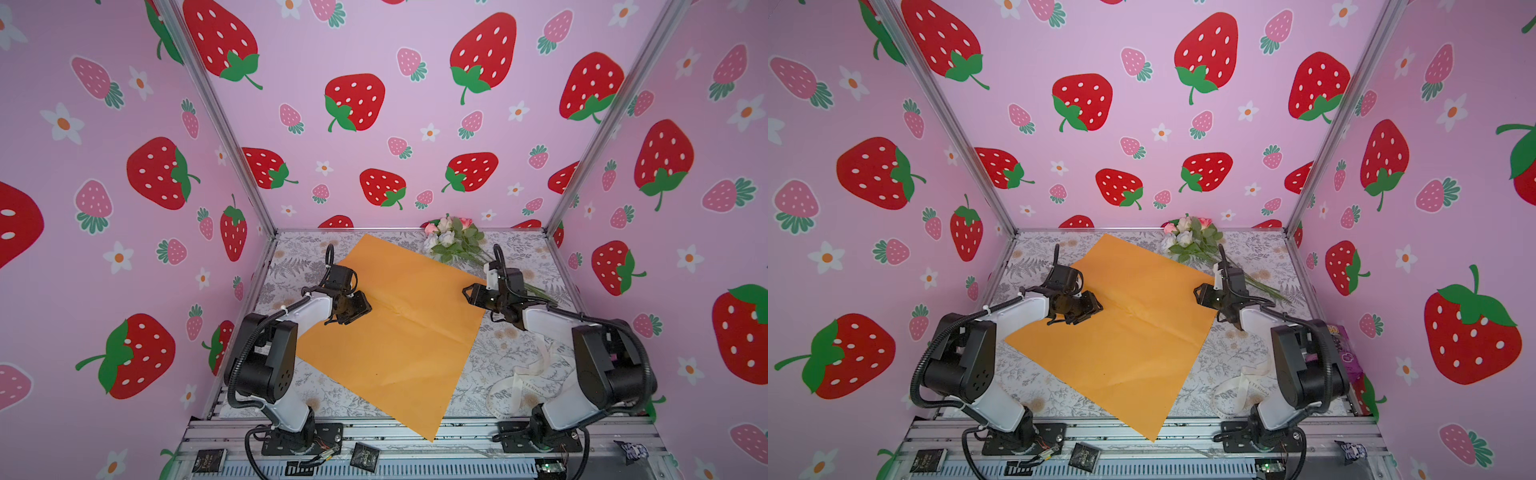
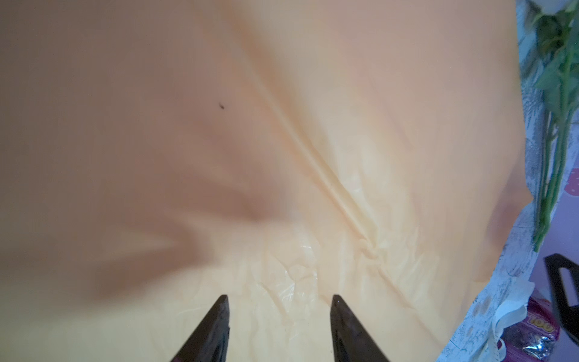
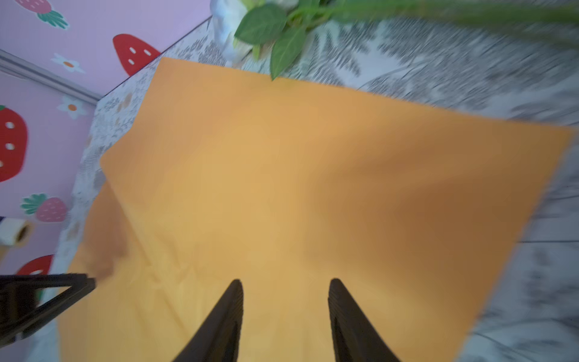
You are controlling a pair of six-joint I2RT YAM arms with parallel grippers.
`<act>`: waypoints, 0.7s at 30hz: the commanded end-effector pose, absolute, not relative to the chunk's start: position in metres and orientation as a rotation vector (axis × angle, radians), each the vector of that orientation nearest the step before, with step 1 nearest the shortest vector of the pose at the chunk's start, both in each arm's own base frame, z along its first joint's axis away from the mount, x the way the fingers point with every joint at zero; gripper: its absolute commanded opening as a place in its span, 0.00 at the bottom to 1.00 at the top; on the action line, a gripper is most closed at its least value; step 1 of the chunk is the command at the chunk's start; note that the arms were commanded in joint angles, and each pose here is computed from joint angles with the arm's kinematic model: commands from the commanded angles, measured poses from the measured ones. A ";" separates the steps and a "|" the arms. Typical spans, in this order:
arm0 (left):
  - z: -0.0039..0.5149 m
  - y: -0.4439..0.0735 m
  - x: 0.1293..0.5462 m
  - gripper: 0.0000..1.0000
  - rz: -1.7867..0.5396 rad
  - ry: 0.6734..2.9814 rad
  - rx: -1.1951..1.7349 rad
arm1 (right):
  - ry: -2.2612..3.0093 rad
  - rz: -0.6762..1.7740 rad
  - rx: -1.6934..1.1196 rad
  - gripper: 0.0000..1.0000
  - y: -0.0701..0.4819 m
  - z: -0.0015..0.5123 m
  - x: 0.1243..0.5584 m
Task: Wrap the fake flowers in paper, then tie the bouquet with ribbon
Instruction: 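Press the sheet with the left gripper while the right gripper reaches toward the flower stems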
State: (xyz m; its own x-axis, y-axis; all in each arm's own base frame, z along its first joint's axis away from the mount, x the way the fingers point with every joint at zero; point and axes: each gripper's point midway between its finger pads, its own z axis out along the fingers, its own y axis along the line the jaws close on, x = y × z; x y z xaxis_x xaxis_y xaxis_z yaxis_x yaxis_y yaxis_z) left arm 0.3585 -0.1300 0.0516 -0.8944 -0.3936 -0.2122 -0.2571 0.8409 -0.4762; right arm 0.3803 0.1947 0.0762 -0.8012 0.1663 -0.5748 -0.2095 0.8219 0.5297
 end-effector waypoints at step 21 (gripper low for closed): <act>-0.004 -0.135 0.415 0.50 -0.663 2.853 -0.522 | 2.485 0.766 0.466 0.20 0.180 -0.008 0.372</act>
State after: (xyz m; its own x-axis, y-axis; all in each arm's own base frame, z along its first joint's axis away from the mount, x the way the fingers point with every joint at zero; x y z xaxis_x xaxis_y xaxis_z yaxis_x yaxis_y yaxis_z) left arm 0.4299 -0.1452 0.0299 -0.9121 -0.3760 -0.1635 -0.2405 0.8136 -0.5293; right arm 0.3855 0.2015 0.0242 -0.8230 0.3524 -0.4454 -0.0041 0.7806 0.6251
